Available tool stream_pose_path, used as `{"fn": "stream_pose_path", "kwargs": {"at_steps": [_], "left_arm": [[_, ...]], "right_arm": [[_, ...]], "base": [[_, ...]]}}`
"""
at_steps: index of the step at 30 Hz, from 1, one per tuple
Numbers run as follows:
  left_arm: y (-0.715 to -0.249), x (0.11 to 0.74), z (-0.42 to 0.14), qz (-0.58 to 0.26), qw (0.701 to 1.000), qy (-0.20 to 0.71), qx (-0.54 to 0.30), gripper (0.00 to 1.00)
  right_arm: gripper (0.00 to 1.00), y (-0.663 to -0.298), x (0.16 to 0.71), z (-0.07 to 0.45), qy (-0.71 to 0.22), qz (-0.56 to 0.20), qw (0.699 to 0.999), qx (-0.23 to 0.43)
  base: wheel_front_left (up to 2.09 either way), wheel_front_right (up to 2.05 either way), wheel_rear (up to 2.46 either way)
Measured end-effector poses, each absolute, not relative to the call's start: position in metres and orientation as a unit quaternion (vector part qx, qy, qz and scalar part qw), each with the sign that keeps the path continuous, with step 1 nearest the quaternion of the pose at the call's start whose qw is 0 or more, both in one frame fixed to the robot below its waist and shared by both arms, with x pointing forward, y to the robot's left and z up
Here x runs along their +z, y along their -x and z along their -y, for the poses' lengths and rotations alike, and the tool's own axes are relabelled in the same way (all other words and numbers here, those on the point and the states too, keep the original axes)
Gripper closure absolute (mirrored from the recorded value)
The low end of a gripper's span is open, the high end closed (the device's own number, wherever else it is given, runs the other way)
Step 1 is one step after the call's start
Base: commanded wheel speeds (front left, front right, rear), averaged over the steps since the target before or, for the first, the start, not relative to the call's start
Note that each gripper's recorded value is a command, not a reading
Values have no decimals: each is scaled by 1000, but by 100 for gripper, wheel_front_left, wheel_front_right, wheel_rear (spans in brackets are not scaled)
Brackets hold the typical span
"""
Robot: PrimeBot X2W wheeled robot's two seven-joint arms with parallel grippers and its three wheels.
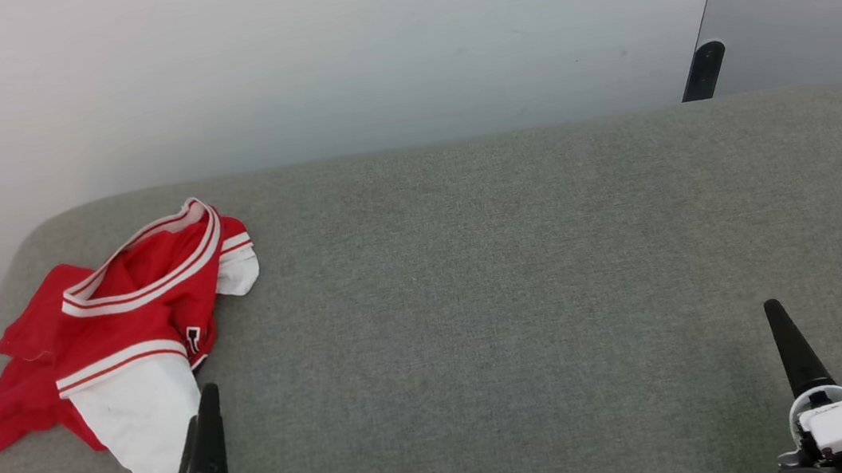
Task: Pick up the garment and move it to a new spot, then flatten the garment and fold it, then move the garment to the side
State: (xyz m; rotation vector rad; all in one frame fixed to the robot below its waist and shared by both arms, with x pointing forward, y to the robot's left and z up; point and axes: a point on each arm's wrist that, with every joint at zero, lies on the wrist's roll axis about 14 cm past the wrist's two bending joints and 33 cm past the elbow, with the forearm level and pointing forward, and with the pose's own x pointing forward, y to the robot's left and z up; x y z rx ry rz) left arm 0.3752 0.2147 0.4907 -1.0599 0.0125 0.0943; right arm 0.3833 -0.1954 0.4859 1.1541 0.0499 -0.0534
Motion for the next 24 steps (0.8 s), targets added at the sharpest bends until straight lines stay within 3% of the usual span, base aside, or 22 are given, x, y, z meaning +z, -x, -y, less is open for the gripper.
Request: {"fn": "stream_pose_path", "kwargs": {"at_steps": [13, 24], "left_arm": [[-373, 493, -218, -1, 921, 387, 50, 0], [-374, 497, -218, 5, 950, 308, 45, 0]], "right_arm": [[0, -386, 489, 190, -429, -26, 903, -7], [0, -390, 496, 190, -325, -16, 946, 5]], "base": [[0, 0, 0], [0, 0, 0]]}}
